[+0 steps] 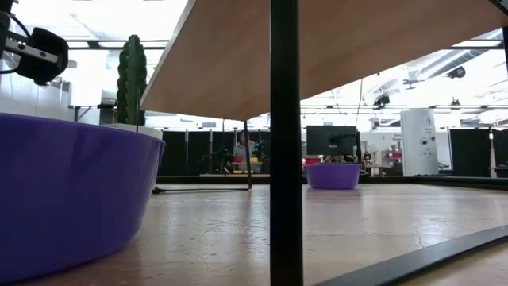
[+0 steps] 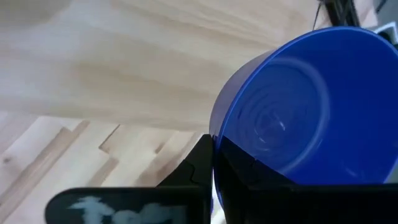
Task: Pick & Place Mini bowls
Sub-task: Put the middle violet bowl on the shelf
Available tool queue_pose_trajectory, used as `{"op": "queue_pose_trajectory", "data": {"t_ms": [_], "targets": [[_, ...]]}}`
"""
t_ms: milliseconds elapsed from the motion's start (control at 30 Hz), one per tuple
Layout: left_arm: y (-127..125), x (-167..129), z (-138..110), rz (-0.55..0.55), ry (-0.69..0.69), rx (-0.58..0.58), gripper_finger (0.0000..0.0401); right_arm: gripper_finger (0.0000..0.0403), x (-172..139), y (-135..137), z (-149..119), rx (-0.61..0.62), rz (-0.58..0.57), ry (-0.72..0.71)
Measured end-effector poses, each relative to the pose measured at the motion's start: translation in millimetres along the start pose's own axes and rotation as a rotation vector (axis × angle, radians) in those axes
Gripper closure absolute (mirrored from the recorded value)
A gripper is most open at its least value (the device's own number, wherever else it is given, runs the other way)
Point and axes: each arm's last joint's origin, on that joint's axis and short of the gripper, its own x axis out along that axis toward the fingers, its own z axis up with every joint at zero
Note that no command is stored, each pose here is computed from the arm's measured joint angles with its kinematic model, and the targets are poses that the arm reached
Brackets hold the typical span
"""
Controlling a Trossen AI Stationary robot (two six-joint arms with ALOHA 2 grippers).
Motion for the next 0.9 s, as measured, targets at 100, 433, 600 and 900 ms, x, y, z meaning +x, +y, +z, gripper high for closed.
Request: {"op": "queue_pose_trajectory", "data": {"t_ms": [100,433,600,900], "targets": [[0.0,0.0,0.0,0.000,0.000,0.000,0.0401,0.0394,11.7,-16.9,6.4,0.045,0.051,-0.004],[0.0,0.0,0.0,0.000,0.000,0.000,0.0401,0.0394,54.6,-46.1,27.7,0.075,0.105,0.037],[0.0,0.1,-0.1,0.000,0.001,0.000,0.0401,0.0394,72.4,-45.7,28.7,0.057,0.152,0.039],[0.0,0.1,-0.2,0.000,0.002,0.000,0.0401,0.0394,74.8,-48.7,28.5,0.081,0.161,0.008]]}}
